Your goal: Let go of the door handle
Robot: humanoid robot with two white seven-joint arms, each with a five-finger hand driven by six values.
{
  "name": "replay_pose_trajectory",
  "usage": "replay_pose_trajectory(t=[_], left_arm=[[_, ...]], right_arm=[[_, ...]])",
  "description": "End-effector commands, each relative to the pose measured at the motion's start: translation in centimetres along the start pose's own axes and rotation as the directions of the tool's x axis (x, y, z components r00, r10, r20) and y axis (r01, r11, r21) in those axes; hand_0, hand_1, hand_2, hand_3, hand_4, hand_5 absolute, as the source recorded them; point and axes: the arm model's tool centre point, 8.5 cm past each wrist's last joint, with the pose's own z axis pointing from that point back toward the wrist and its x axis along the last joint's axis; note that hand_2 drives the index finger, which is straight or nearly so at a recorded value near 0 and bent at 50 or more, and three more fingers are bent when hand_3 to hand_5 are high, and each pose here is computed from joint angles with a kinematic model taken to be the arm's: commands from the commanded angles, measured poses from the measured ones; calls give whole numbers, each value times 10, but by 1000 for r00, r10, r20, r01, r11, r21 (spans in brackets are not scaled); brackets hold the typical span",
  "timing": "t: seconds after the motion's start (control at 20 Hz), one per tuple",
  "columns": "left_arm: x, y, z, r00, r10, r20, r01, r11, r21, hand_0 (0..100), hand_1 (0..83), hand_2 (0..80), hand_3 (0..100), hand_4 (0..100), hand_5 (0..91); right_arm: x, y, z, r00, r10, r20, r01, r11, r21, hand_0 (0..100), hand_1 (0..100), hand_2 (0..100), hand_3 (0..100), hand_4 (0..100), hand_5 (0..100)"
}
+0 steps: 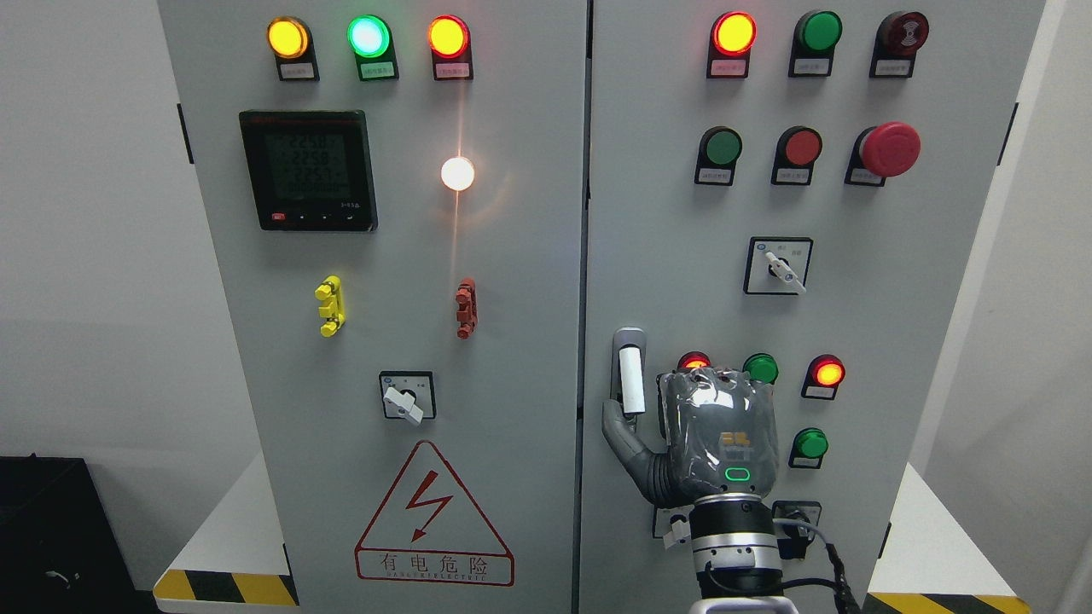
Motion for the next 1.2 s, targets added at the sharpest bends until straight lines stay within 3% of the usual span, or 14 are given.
replay_pose_trajectory(t=[0.0, 1.15], left_arm=[[-11, 0, 1, 1000, 2, -16, -2, 1000, 0, 120, 556, 0, 0, 0, 0], [-11, 0, 1, 1000, 0, -16, 0, 1000, 0, 120, 556, 0, 0, 0, 0]], right_arm=[[-1, 1, -1, 1000, 1, -4, -1, 1000, 2, 379, 283, 993, 1000, 1000, 1000], [-5, -1, 0, 1000, 1, -17, -1, 1000, -5, 456, 303, 990, 1000, 1000, 1000]])
